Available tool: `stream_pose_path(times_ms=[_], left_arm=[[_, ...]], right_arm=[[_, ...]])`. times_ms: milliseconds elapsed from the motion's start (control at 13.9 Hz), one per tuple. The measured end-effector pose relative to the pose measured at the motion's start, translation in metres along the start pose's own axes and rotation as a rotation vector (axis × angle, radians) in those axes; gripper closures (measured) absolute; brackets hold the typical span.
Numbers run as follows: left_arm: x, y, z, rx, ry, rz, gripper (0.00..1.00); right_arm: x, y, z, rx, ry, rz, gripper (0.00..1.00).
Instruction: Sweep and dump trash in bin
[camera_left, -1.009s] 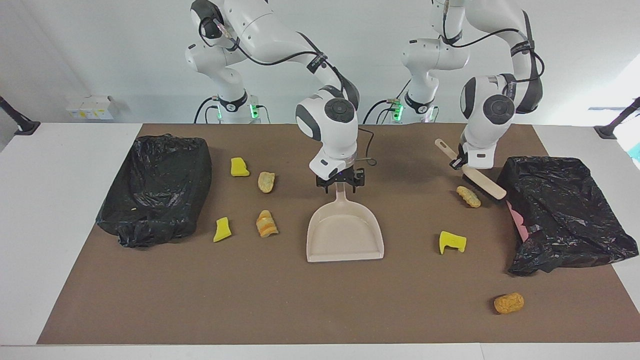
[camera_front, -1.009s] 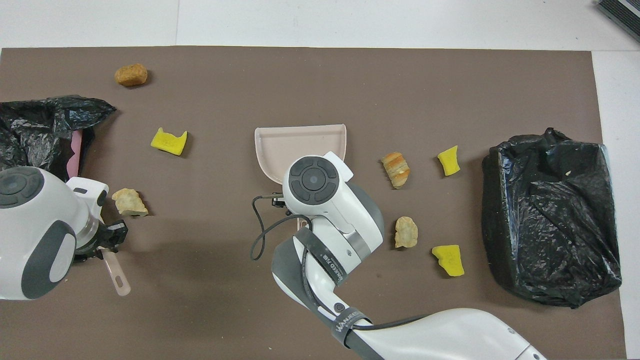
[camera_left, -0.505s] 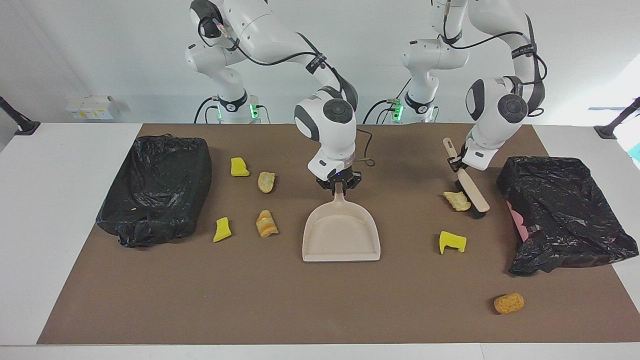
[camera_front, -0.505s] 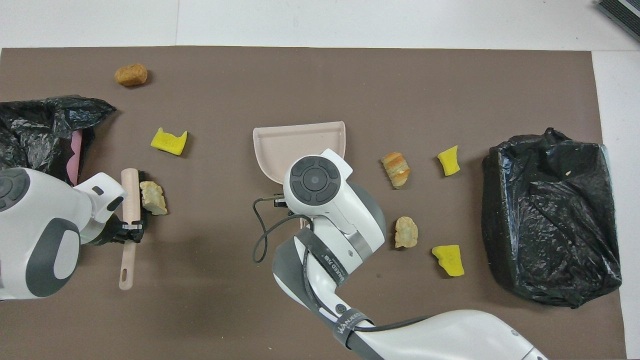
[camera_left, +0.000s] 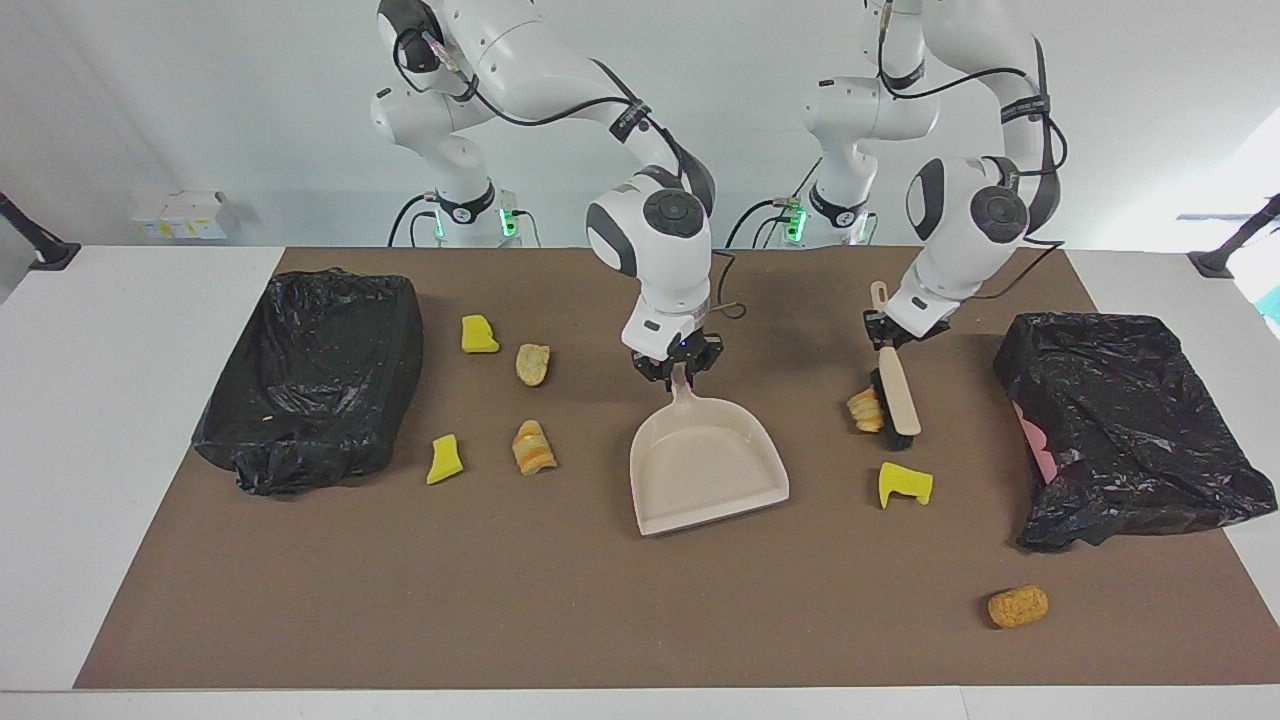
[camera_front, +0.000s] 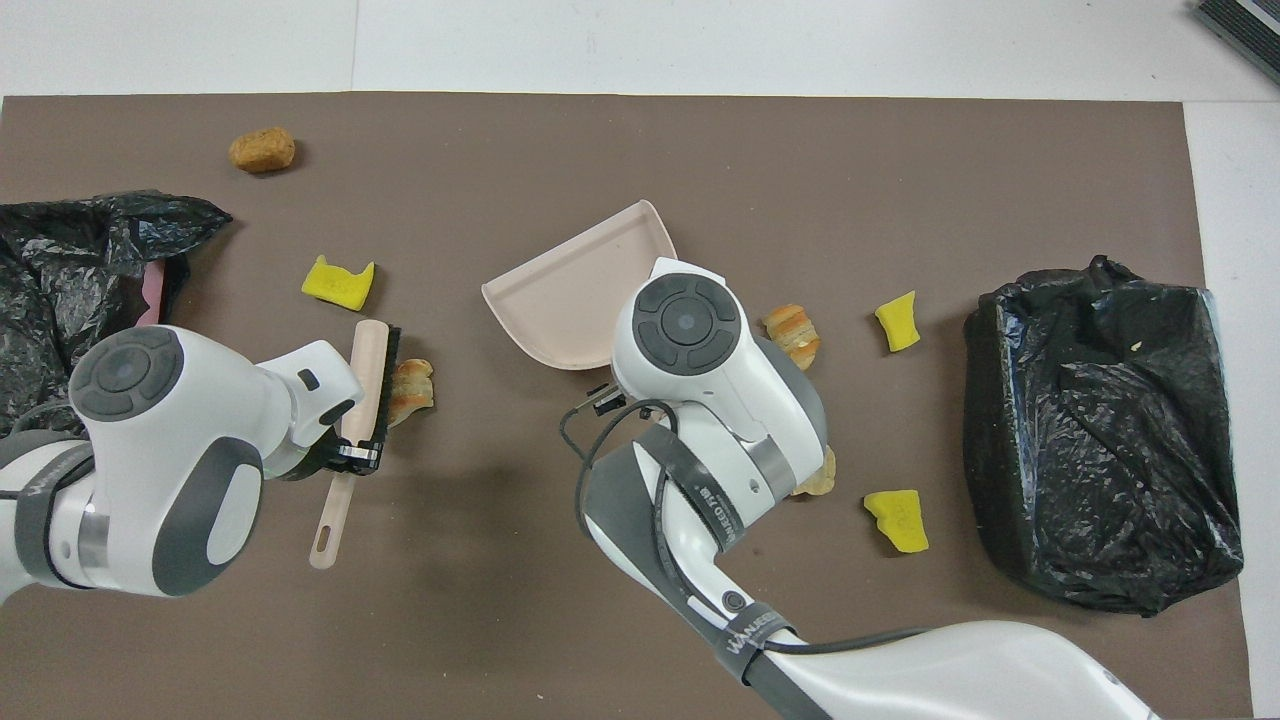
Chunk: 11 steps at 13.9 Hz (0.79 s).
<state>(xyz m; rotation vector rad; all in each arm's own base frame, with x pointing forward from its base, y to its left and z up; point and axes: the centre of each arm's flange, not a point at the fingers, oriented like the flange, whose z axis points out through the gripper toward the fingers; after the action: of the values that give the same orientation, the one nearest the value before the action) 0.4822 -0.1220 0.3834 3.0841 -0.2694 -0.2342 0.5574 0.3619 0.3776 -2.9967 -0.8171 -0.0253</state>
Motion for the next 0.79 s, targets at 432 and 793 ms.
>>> stream_pose_path(times_ms=[432, 793], left_arm=[[0.062, -0.065, -0.057, 0.002, 0.066, -0.096, 0.74], [0.12, -0.118, -0.072, 0.098, 0.167, -0.106, 0.74]], right_arm=[[-0.008, 0.059, 0.01, 0.013, -0.06, -0.499, 0.68], [-0.009, 0.073, 0.023, -0.077, -0.122, -0.795, 0.68]])
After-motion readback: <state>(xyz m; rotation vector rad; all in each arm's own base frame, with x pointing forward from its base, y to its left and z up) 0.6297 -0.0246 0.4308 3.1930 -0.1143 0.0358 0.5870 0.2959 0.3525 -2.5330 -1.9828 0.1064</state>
